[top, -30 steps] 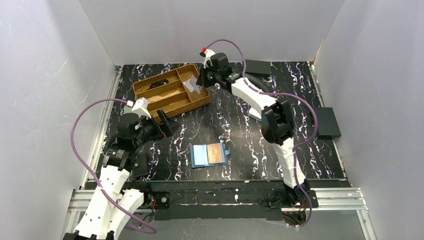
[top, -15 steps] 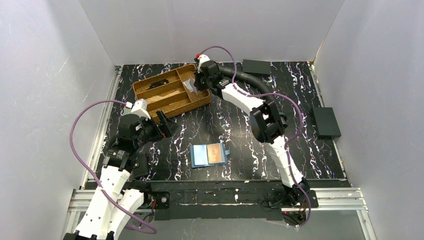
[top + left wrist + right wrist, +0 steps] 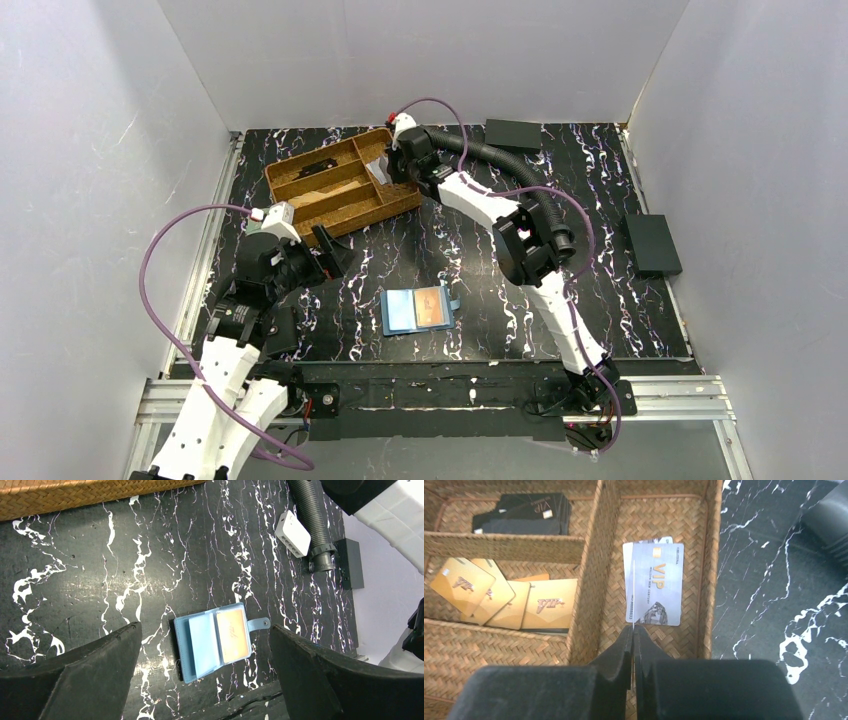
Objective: Take the credit cards out of the card holder
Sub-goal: Place the credit card in the storage box, then remove the credit card from the card holder.
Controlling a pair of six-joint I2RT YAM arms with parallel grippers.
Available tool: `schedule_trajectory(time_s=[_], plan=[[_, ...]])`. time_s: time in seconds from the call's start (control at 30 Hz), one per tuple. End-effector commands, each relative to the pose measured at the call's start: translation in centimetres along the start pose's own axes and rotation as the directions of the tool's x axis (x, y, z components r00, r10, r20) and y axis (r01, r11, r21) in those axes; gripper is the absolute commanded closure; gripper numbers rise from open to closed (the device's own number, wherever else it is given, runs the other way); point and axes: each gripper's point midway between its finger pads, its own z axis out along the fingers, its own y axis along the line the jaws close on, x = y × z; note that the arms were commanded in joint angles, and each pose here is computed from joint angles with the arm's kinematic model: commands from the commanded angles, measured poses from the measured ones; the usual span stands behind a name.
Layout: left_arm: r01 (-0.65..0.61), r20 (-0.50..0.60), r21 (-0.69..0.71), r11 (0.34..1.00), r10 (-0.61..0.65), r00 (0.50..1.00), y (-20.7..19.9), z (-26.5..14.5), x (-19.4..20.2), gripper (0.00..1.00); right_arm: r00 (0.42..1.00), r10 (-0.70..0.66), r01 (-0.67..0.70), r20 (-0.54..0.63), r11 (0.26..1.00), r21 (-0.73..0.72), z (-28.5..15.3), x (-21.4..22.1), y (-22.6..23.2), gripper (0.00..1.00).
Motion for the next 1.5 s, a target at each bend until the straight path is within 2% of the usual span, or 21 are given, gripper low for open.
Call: schedule_trajectory(time_s=[0.0, 0.47, 0.6, 0.7, 0.87, 1.0, 1.13, 1.3, 1.47], plan=[[0.001, 0.006, -0.012, 1.0, -0.001, 1.0, 0.4, -0.2, 0.2, 0.02, 0.998, -0.01, 0.009, 0.06, 1.0, 0.007, 0.6, -1.3, 0.4, 0.91], [0.007, 0.01, -0.004, 1.0, -0.007, 1.0, 0.2, -0.2, 0.2, 0.02, 0.998, -0.045, 0.042, 0.048, 0.997, 0.061, 1.0, -0.4, -0.8, 0.82], [0.004, 0.016, -0.002, 1.0, -0.004, 1.0, 0.1, -0.3, 0.0, 0.02, 0.995, -0.072, 0.064, 0.063, 0.991, 0.114, 0.5, -1.3, -1.7, 0.81], [0.003, 0.022, 0.006, 1.0, -0.003, 1.0, -0.1, -0.4, -0.2, 0.02, 0.992, -0.096, 0.085, 0.085, 0.988, 0.128, -0.3, -3.0, -1.8, 0.73], [0.027, 0.022, 0.056, 0.998, -0.028, 0.999, -1.1, -0.2, -0.4, 0.02, 0.987, -0.111, 0.103, 0.115, 0.992, 0.071, -2.4, -5.7, -0.3, 0.68], [0.082, -0.018, 0.104, 0.991, -0.08, 0.997, -2.1, 0.2, 0.0, 0.02, 0.984, -0.121, 0.127, 0.127, 0.991, -0.037, -5.4, -7.5, 2.1, 0.65], [0.107, -0.066, 0.205, 0.973, -0.095, 0.993, -3.7, 0.4, 0.7, 0.02, 0.978, -0.185, 0.201, 0.092, 0.958, -0.204, -9.3, -7.7, 5.0, 0.63], [0.166, -0.126, 0.289, 0.943, -0.134, 0.983, -5.0, 0.9, 1.6, 0.02, 0.943, -0.323, 0.327, 0.083, 0.841, -0.431, -16.2, -6.2, 7.7, 0.58], [0.237, -0.205, 0.305, 0.922, -0.179, 0.962, -5.3, 1.5, 2.9, 0.02, 0.932, -0.362, 0.302, 0.035, 0.717, -0.628, -23.7, -2.2, 7.5, 0.53]])
